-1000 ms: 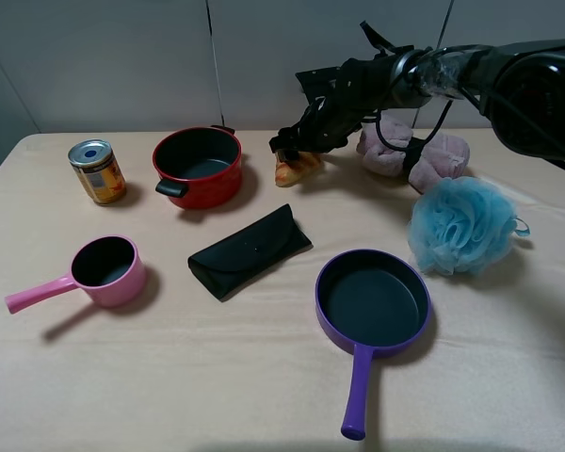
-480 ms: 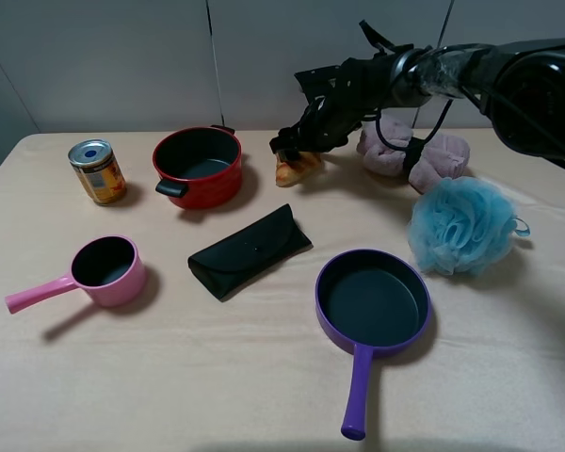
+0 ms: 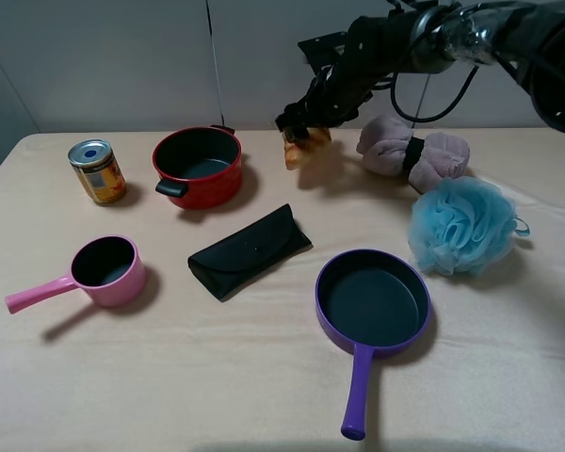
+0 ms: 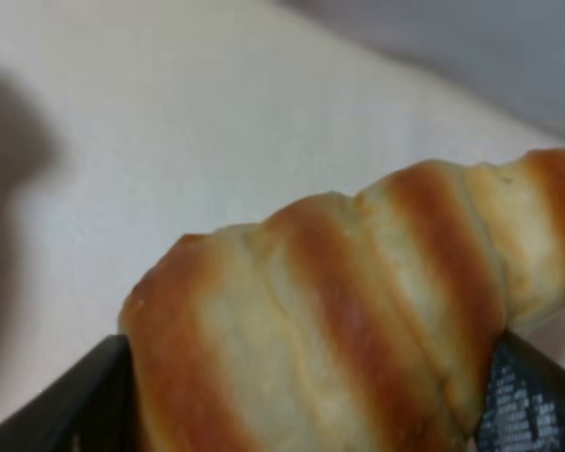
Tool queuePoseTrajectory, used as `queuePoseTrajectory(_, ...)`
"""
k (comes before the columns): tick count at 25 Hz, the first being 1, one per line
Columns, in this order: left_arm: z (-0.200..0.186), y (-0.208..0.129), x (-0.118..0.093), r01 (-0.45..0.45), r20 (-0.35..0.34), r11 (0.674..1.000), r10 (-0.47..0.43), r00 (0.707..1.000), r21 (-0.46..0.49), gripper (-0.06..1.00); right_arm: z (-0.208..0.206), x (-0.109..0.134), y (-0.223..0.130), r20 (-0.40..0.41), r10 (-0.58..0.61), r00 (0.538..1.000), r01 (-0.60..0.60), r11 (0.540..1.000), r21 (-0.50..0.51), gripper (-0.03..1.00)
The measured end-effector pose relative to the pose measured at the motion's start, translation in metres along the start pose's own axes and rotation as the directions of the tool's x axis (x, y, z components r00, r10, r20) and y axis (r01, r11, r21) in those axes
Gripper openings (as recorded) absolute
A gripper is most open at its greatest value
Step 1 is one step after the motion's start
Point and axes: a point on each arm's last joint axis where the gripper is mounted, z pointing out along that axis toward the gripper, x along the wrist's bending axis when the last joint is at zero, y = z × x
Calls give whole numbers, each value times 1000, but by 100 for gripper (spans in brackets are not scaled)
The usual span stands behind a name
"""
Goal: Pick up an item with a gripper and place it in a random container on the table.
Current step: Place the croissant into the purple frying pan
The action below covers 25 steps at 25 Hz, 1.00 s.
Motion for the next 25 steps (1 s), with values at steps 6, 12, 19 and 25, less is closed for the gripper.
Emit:
queuePoseTrajectory(6,0,0,0,0,0,1000,0,1000,0,99,-29,1,14,-3,-9,1000,9,1000,-6,52)
queuePoseTrajectory(12,0,0,0,0,0,1000,0,1000,0,99,-68,3,29,-7,-33,999,33,999,-22,52)
queuePoseTrajectory(19,0,0,0,0,0,1000,0,1000,0,99,-113,7,23,-19,-56,998,56,998,20,52)
queuePoseTrajectory(25,0,0,0,0,0,1000,0,1000,0,99,-149,10,0,-22,-56,998,57,997,47,52)
